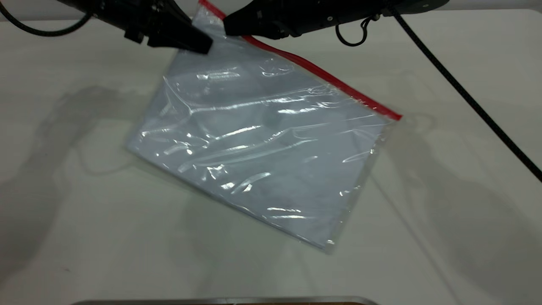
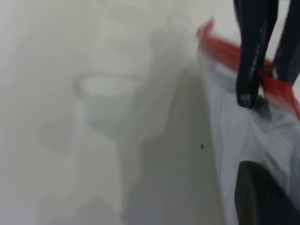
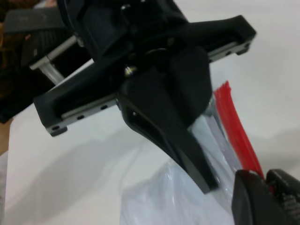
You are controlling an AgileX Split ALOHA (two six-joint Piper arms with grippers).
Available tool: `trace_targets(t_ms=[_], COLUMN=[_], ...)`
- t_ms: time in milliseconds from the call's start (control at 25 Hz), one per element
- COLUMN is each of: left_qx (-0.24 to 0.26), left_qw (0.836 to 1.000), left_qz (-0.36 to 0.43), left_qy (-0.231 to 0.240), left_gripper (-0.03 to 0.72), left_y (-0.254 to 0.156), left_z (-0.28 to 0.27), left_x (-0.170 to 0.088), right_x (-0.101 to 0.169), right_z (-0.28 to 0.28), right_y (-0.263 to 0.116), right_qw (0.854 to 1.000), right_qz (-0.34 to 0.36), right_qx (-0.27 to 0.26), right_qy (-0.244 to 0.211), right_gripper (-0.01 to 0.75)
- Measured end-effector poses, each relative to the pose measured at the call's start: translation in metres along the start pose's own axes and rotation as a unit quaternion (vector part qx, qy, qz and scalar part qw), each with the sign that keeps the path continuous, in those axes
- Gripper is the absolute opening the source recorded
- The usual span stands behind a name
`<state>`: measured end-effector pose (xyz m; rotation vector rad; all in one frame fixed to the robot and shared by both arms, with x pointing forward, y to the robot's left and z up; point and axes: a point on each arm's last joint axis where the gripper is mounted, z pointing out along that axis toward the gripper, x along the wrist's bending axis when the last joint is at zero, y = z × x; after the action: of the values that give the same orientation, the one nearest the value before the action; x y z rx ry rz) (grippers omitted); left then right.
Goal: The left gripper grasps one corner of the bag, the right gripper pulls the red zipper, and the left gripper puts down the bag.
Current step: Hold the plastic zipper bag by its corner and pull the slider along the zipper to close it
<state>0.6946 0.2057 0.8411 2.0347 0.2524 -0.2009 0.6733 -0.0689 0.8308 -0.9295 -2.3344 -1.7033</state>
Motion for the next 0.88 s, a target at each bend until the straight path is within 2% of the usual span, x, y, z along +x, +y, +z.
trace_targets(t_ms=[120, 520, 880], left_qx=[-0.023, -0.056, -0.095], left_qw=[1.000, 0.998, 0.994], left_qz=[-0.007, -0.009, -0.014], left_qy=[0.009, 0.031, 0.060], left_gripper=[0.051, 0.051, 0.051], left_y=[0.001, 0.001, 0.003], left_z=[-0.006, -0.017, -0.028], left_x=[0.002, 0.007, 0.013], right_x=[-0.006, -0.028, -0.057], right_z=[-0.003, -0.012, -0.041], right_y=[-0.001, -0.019, -0.039], right_qw=[1.000, 0.999, 0.998], right_qz=[0.007, 0.030, 0.010], right_qx=[-0.006, -0.002, 0.054], right_qy=[-0.001, -0.015, -0.038], right_gripper=[0.033, 0.036, 0.036])
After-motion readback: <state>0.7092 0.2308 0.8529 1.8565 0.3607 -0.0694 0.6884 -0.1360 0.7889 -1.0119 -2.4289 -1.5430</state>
